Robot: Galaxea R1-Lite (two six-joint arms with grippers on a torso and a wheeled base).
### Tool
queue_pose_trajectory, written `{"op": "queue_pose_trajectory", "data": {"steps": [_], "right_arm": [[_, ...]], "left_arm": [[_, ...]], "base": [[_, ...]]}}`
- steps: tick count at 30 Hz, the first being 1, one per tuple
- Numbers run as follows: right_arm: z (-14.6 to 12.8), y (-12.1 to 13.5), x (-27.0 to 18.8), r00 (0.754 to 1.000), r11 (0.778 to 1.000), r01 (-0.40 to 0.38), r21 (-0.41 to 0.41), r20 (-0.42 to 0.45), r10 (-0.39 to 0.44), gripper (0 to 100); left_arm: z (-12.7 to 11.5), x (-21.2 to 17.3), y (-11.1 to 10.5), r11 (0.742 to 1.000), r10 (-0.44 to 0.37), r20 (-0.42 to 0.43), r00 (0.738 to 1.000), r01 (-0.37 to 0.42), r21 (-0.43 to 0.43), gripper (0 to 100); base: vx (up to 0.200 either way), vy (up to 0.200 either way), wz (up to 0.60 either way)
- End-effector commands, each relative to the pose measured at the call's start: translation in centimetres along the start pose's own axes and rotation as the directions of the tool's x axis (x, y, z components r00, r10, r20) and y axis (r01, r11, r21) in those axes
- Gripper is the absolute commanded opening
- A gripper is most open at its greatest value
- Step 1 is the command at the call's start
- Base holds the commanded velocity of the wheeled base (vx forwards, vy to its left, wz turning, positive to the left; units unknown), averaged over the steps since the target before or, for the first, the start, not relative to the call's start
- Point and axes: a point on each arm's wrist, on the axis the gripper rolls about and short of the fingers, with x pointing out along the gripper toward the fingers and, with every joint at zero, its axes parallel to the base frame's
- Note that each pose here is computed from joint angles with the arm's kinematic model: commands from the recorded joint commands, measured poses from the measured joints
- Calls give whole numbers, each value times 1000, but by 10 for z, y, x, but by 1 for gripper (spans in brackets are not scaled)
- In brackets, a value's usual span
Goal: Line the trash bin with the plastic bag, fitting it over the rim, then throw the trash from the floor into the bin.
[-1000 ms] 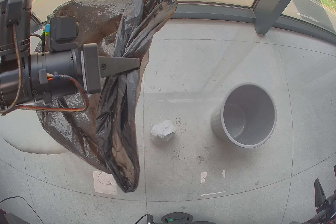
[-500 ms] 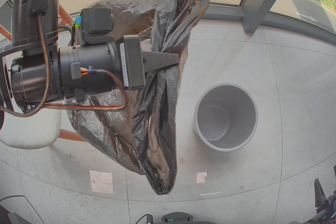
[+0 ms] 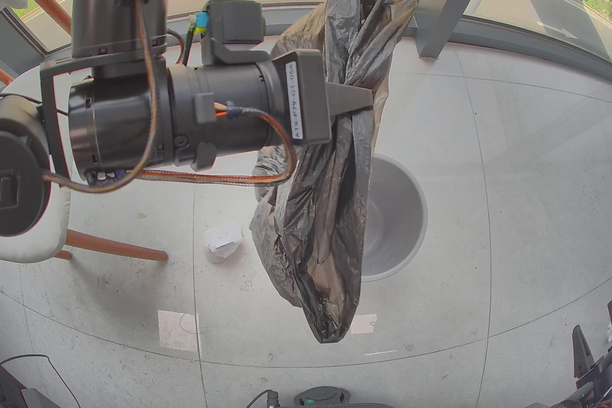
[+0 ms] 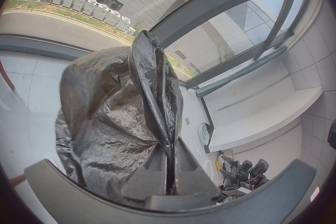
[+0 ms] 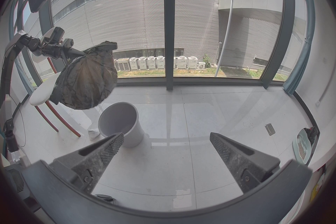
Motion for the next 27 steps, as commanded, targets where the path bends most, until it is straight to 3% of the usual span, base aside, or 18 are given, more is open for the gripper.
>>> {"op": "queue_pose_trajectory", "data": {"steps": [1, 10, 14, 20, 24, 27], "right_arm": [[-5, 0, 1, 1000, 1000, 0, 0, -7, 0, 100], [-5, 0, 1, 1000, 1000, 0, 1, -7, 0, 100], [-5, 0, 1, 1000, 1000, 0, 1, -9, 0, 100], [-5, 0, 1, 1000, 1000, 0, 1, -7, 0, 100], [-5, 0, 1, 1000, 1000, 0, 1, -7, 0, 100], [-5, 0, 1, 1000, 1000, 1, 3, -9, -1, 100]], "left_arm": [[-5, 6, 3, 1000, 4, -17, 1000, -4, -3, 0], [-17, 17, 7, 1000, 13, -65, 998, -13, -10, 0], [-22, 18, -12, 999, -44, -81, 996, 43, -4, 0], [-3, 12, -25, 997, -74, -32, 997, 75, 10, 0], [-1, 1, -28, 998, -70, -49, 996, 70, 6, 0], [-8, -1, -42, 994, -105, -100, 989, 106, 0, 0]], "base": [[0, 0, 0], [0, 0, 0], [0, 0, 0], [0, 0, 0], [0, 0, 0], [0, 0, 0]]}}
